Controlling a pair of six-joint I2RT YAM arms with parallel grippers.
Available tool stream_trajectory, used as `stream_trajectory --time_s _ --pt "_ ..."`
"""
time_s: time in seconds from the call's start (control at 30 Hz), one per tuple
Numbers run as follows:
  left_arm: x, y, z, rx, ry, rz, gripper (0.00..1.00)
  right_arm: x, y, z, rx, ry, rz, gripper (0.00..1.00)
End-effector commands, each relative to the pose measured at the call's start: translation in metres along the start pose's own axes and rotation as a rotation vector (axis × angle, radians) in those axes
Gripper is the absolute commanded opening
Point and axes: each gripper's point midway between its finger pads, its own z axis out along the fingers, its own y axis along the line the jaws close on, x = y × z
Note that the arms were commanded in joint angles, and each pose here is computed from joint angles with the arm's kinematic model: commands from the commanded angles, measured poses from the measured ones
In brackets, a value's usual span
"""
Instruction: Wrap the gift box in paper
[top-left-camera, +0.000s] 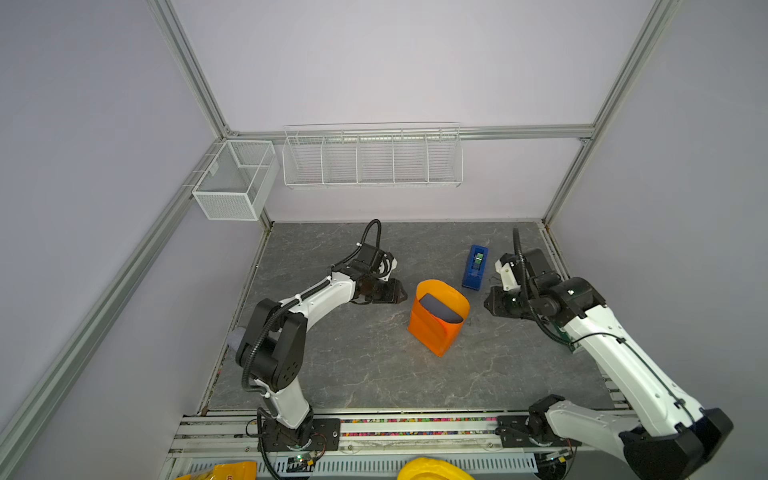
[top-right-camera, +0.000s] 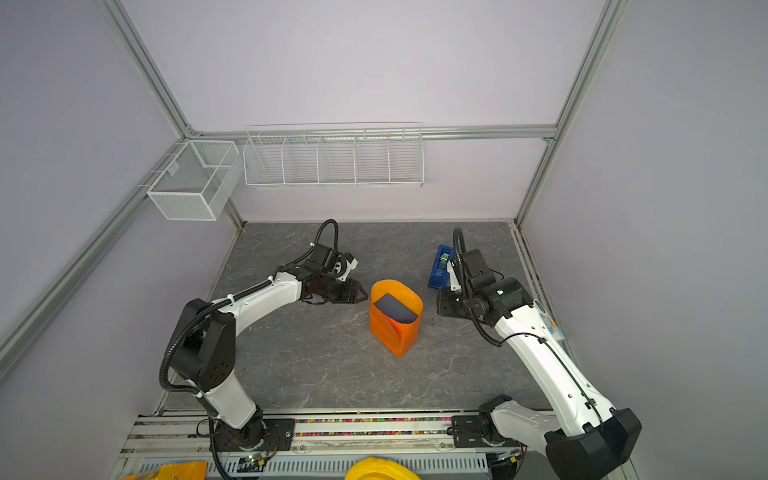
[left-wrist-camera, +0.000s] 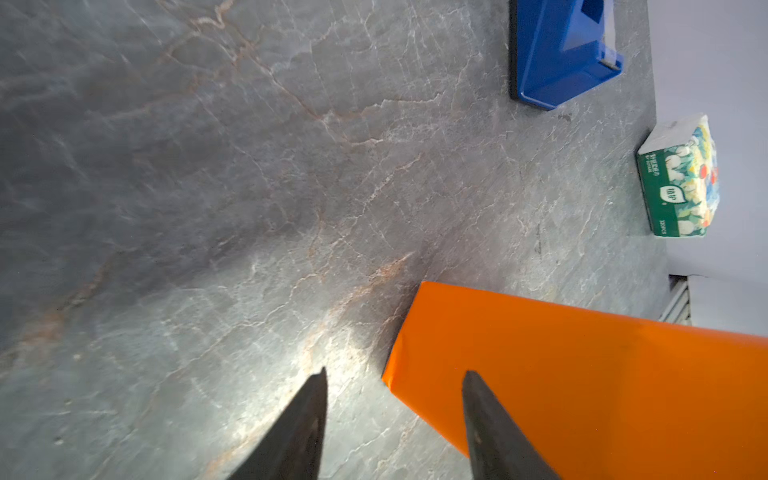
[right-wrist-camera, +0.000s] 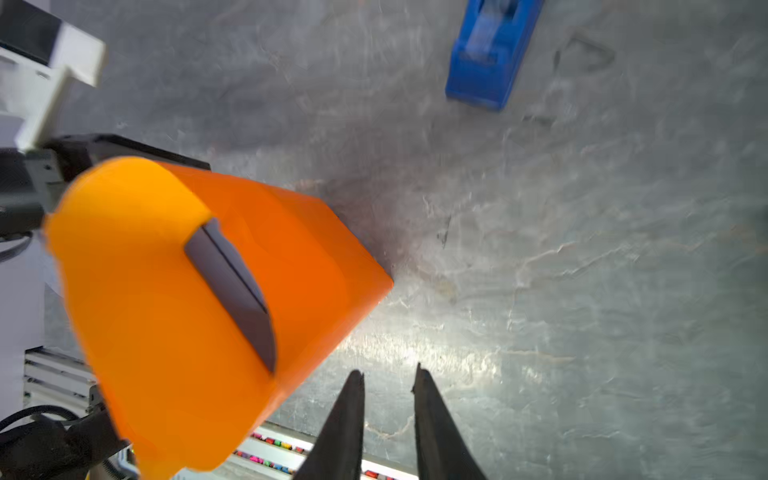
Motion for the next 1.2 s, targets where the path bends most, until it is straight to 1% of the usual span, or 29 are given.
stream_trajectory --time_s 0.0,0.07,0.17,0.27,0.37,0.53,0.67,0.8,0.87,0.97,1.03,1.1,1.17 --pt "0.015 -0.013 0.013 0.078 0.059 -0.012 0.47 0.031 0.009 0.034 -0.129 0.11 0.127 0.25" --pt "0.02 -0.014 0.018 0.102 0.078 -0.035 0.44 0.05 0.011 0.056 -0.199 0.159 0.2 0.24" --pt "0.026 -0.014 0.023 0.125 0.097 -0.055 0.41 0.061 0.026 0.08 -0.344 0.197 0.283 0.22" --pt "0.028 -0.018 0.025 0.162 0.099 -0.067 0.39 0.058 0.038 0.093 -0.438 0.203 0.329 0.2" --pt "0.028 -0.02 0.026 0.183 0.094 -0.079 0.39 0.049 0.047 0.099 -0.483 0.202 0.329 0.2" --pt "0.027 -0.009 0.024 0.172 0.077 -0.125 0.37 0.034 0.053 0.106 -0.464 0.207 0.278 0.19" --pt "0.03 0.009 0.011 0.144 0.045 -0.173 0.36 0.016 0.058 0.115 -0.452 0.198 0.224 0.19" --pt "0.038 0.017 -0.001 0.119 0.031 -0.189 0.36 -0.005 0.072 0.123 -0.475 0.199 0.148 0.18" --pt "0.042 0.021 -0.006 0.094 0.023 -0.192 0.36 -0.009 0.079 0.129 -0.505 0.223 0.131 0.18" --pt "0.046 0.031 -0.014 0.037 -0.002 -0.202 0.36 -0.009 0.084 0.136 -0.518 0.26 0.111 0.18" --pt "0.046 0.04 -0.019 -0.012 -0.019 -0.206 0.37 -0.009 0.081 0.138 -0.501 0.262 0.1 0.18" --pt "0.044 0.053 -0.031 -0.1 -0.049 -0.204 0.39 -0.01 0.075 0.136 -0.462 0.254 0.08 0.18" --pt "0.041 0.061 -0.046 -0.185 -0.09 -0.167 0.43 -0.012 0.065 0.131 -0.401 0.225 0.052 0.2"
